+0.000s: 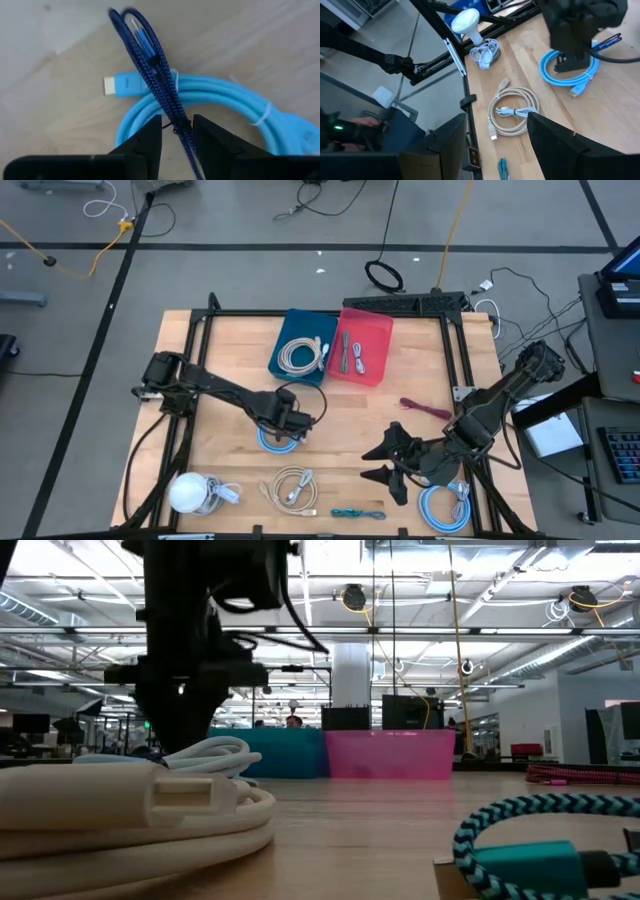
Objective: Pick & Place USB Port
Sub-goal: Put the small black and violet charger cable into the pink bin
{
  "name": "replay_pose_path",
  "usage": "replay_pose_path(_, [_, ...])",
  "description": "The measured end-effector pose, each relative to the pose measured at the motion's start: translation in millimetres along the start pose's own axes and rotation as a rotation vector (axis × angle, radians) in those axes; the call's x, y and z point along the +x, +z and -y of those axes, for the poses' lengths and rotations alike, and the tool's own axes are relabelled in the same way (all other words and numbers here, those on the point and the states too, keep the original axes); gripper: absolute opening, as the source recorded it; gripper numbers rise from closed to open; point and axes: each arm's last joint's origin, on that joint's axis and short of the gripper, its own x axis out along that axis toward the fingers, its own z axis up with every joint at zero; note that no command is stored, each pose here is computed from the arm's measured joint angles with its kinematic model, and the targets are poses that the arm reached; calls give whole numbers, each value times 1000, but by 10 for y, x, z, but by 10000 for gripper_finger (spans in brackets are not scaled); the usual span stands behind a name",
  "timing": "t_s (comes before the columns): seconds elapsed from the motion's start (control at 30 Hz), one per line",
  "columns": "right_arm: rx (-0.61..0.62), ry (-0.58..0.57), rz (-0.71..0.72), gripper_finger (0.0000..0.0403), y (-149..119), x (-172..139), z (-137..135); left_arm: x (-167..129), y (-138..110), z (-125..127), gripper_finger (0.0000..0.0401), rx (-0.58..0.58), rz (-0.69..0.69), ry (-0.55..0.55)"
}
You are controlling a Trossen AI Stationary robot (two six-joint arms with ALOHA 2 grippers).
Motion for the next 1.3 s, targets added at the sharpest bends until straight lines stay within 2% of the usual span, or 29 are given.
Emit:
replay_pose_path(0.23, [0, 11, 8, 203, 9, 0, -11, 200, -45, -73, 108, -22, -62, -23])
replay_pose_path(0.33, [4, 11, 8, 203, 9, 0, -11, 178, -44, -65, 69, -24, -78, -36])
replay_pose_path(0.4, [4, 10, 8, 203, 9, 0, -11, 96, -28, -56, 27, -21, -80, -66])
replay_pose_path(0.43, [5, 11, 8, 203, 9, 0, -11, 29, -14, -50, 18, -24, -73, -91])
replay_pose_path(0.6, [5, 13, 10, 203, 11, 1, -12, -372, 56, -110, 15, -62, 9, -217])
replay_pose_path(0.7, [2, 13, 10, 203, 11, 1, -13, -682, 137, -204, 15, -108, 128, -303])
replay_pose_path(0.83, [9, 20, 14, 203, 16, 1, -19, -1031, 369, -311, 15, -182, 320, -506])
replay_pose_path(0.93, [12, 52, 37, 203, 42, -1, -52, -1208, 667, -362, 15, -231, 453, -672])
replay_pose_path(1.03, [10, 104, 82, 203, 89, -8, -106, -1273, 1004, -436, 15, -275, 524, -809])
replay_pose_path(1.13, [1, 170, 146, 203, 154, -25, -174, -1219, 1333, -503, 15, -312, 543, -911])
replay_pose_path(1.3, [-15, 227, 251, 203, 259, -50, -238, -886, 1718, -592, 15, -324, 455, -946])
